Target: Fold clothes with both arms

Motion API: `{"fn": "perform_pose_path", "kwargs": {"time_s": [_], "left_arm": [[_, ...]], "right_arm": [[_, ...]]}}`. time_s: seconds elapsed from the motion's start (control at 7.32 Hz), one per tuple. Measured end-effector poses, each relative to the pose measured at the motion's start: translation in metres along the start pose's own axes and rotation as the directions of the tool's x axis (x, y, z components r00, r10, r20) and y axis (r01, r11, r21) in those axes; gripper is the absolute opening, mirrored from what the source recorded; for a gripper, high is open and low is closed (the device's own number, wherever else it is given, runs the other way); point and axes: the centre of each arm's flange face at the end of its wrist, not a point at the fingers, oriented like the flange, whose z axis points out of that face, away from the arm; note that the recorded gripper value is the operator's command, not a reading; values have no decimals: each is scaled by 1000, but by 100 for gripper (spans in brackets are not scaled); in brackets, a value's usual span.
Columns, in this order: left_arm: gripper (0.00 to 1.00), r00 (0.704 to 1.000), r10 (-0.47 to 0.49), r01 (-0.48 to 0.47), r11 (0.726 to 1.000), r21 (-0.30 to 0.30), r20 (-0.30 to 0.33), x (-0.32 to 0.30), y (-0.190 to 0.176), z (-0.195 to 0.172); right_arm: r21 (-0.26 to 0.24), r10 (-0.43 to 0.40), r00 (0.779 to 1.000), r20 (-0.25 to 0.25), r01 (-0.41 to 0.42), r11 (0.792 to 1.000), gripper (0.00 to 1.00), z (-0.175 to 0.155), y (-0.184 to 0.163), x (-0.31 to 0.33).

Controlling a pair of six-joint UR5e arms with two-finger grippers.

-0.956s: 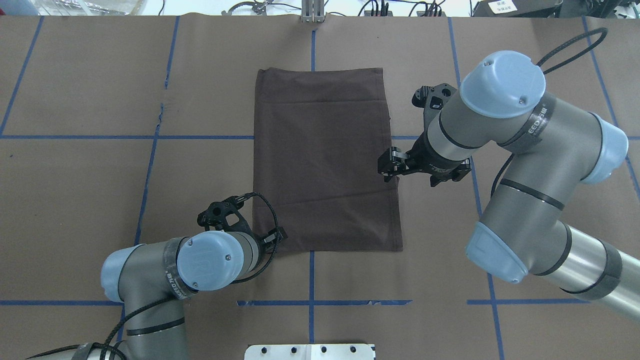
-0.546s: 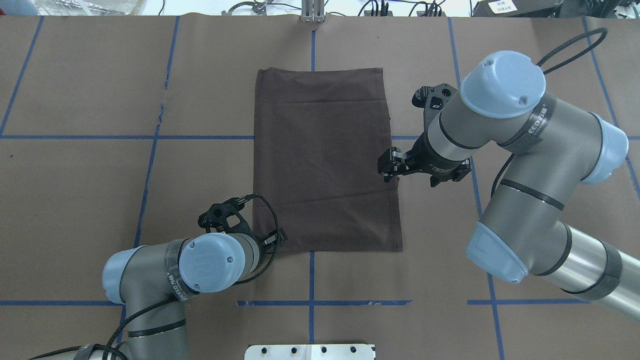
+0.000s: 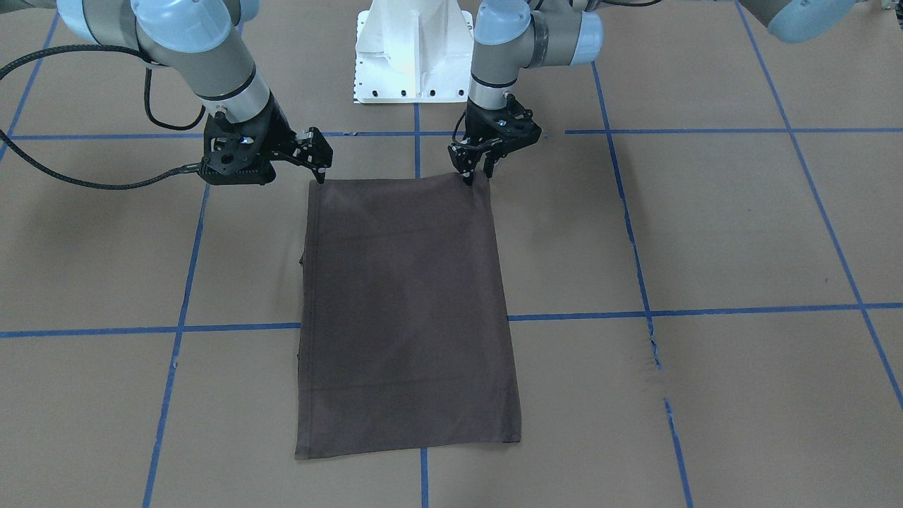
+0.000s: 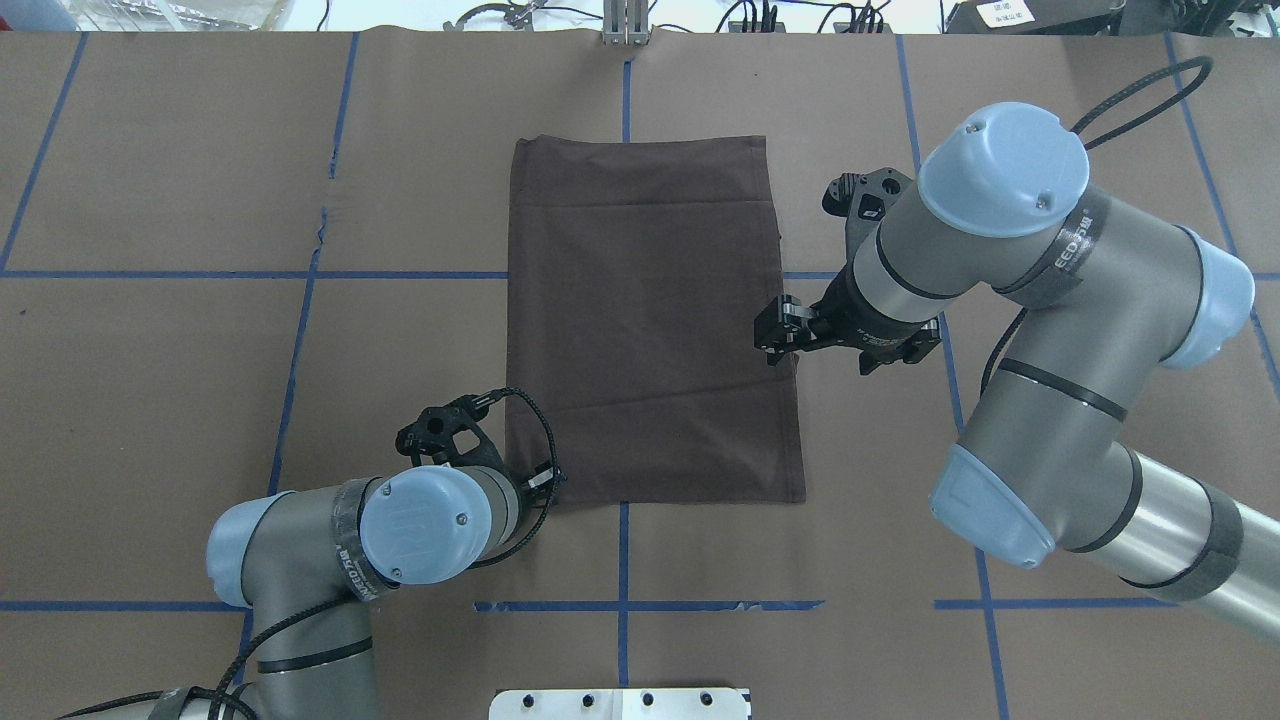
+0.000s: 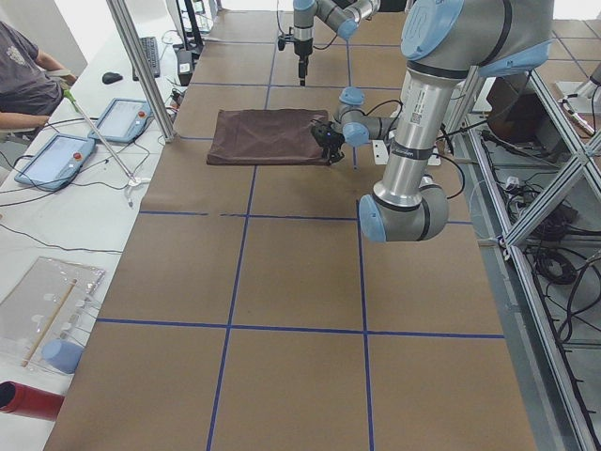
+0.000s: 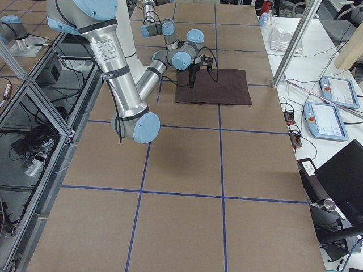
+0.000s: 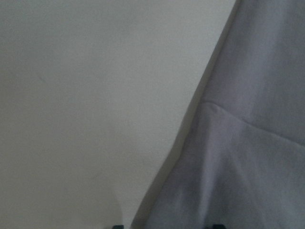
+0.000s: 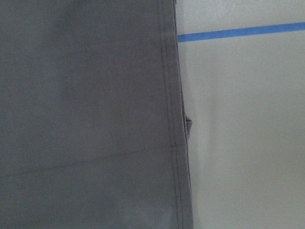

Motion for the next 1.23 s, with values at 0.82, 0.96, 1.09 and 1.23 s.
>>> {"fn": "perform_pose_path", "kwargs": {"time_s": [0.82,0.96,1.09,1.23], "left_arm": [[0,996,67,-67,998,-1,-56,6,-7,-30],[0,994,86,-86,996,0,-64,7,-8,-34],[0,993,100,-100,995,0,-68,7,-8,-36],[0,992,106,-106,994,-1,-70,7,-8,-36]], "right_arm": [[-2,138,990,5,-138,990,100,12,13,-8],[7,220,975,22,-220,975,100,26,27,-19],[27,331,943,35,-332,943,100,47,47,-31],[59,434,900,39,-436,898,100,70,69,-36]]}}
